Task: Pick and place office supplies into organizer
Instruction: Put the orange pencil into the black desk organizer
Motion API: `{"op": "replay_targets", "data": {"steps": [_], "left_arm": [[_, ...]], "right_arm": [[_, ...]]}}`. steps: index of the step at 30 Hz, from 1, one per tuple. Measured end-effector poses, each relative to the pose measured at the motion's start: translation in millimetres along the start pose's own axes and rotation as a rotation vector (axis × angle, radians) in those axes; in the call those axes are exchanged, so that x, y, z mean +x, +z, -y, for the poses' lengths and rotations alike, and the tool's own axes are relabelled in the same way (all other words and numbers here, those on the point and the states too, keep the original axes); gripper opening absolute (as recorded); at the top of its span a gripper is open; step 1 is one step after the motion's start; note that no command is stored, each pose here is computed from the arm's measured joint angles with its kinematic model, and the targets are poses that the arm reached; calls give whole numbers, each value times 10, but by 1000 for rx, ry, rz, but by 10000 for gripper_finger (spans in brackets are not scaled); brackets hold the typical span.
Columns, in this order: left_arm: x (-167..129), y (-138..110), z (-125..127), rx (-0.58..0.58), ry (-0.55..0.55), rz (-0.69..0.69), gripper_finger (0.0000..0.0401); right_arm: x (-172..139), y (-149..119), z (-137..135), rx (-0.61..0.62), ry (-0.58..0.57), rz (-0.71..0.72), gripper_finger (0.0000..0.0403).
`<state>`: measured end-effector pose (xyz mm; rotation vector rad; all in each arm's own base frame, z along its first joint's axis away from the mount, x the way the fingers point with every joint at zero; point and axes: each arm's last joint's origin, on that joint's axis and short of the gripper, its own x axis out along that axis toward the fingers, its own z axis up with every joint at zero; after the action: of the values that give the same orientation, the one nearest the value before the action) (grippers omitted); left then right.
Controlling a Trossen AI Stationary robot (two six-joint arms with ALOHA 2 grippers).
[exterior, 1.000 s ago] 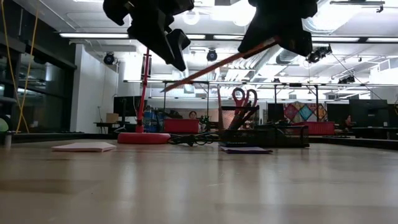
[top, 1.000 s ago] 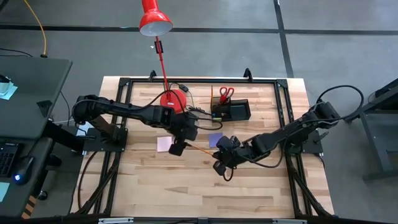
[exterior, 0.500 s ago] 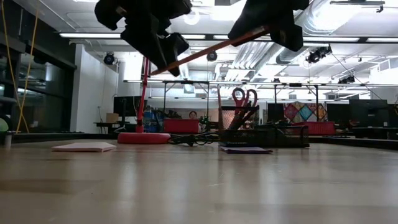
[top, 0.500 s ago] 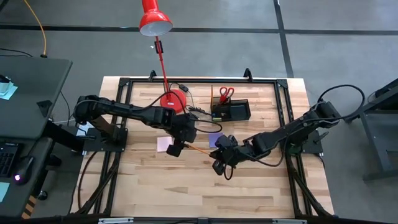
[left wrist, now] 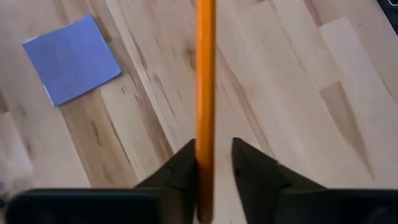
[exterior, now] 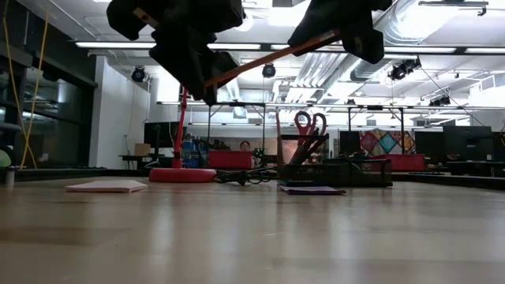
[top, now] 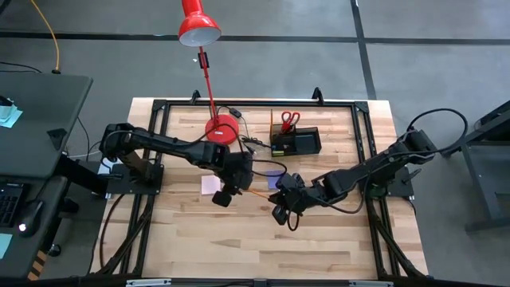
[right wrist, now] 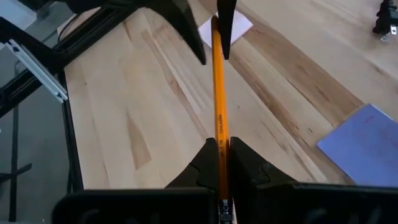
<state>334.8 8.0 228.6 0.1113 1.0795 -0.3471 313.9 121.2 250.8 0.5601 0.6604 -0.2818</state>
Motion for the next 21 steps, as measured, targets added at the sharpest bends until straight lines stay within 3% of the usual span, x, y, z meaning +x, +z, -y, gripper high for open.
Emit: {"op": "replay_targets", "data": {"steps": [5, 13, 21], "left_arm": [[-6, -7, -24, -4, 3, 1, 12], [-35, -58, -83, -10, -15, -24, 8], [-113, -254, -176, -8, -27, -162, 4]], "right_arm": [[-1, 2, 0, 1, 3, -1, 0], [1, 10, 0, -14, 5, 1, 7], [-62, -4, 55, -43, -76, 15, 86]]}}
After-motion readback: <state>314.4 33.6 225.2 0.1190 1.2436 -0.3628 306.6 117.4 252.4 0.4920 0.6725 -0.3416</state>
